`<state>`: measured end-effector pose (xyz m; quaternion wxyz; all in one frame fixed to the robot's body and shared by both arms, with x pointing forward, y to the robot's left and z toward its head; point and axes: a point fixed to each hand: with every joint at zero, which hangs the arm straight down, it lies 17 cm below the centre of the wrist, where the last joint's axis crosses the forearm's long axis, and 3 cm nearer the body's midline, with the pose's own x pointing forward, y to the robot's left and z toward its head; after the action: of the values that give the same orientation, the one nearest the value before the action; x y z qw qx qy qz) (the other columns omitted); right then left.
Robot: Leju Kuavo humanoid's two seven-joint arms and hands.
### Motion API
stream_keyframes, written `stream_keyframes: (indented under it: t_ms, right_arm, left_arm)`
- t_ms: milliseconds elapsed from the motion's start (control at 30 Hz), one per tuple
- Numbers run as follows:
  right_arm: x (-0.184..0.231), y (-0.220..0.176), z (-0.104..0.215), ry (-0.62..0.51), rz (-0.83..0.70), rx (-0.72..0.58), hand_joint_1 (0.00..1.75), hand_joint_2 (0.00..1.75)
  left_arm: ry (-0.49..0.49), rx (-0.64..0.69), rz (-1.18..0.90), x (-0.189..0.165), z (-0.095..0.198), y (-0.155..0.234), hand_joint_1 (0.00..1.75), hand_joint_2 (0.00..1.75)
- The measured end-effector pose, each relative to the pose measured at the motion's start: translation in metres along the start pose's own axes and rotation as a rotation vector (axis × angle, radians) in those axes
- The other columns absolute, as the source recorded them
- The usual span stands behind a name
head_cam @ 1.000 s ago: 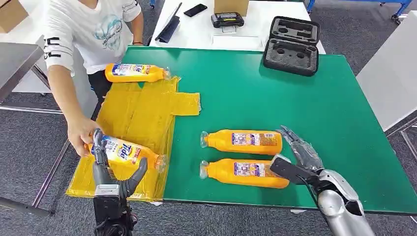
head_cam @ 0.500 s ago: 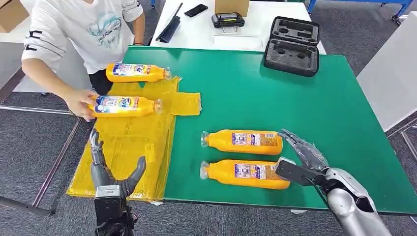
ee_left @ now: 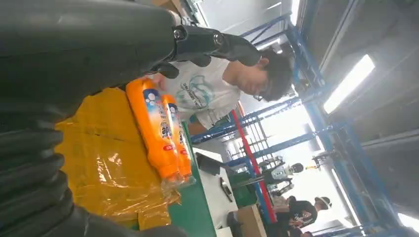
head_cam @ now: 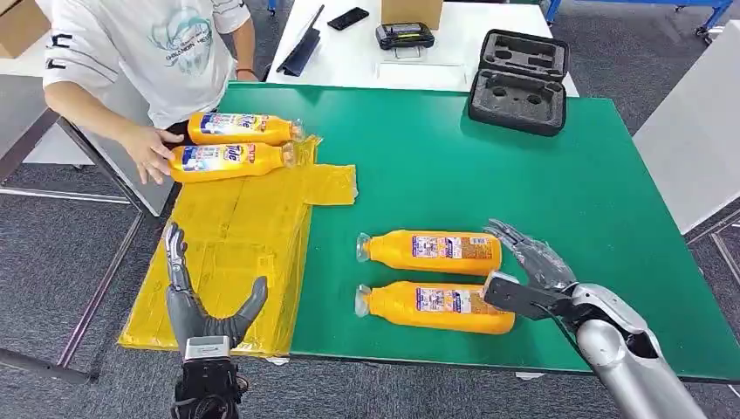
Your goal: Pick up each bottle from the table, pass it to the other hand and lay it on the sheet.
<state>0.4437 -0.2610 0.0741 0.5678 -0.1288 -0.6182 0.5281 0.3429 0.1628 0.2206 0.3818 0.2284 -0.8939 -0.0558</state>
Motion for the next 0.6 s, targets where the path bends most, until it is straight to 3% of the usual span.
stream_keyframes:
  t_ms: [600]
  right_arm:
    - [0.061,0.033,-0.009,-0.121,0.005,-0.029,0.0,1.75]
  left_arm:
    - [-0.004,0.002,-0.004,0.005,-0.001,-0.002,0.0,1.75]
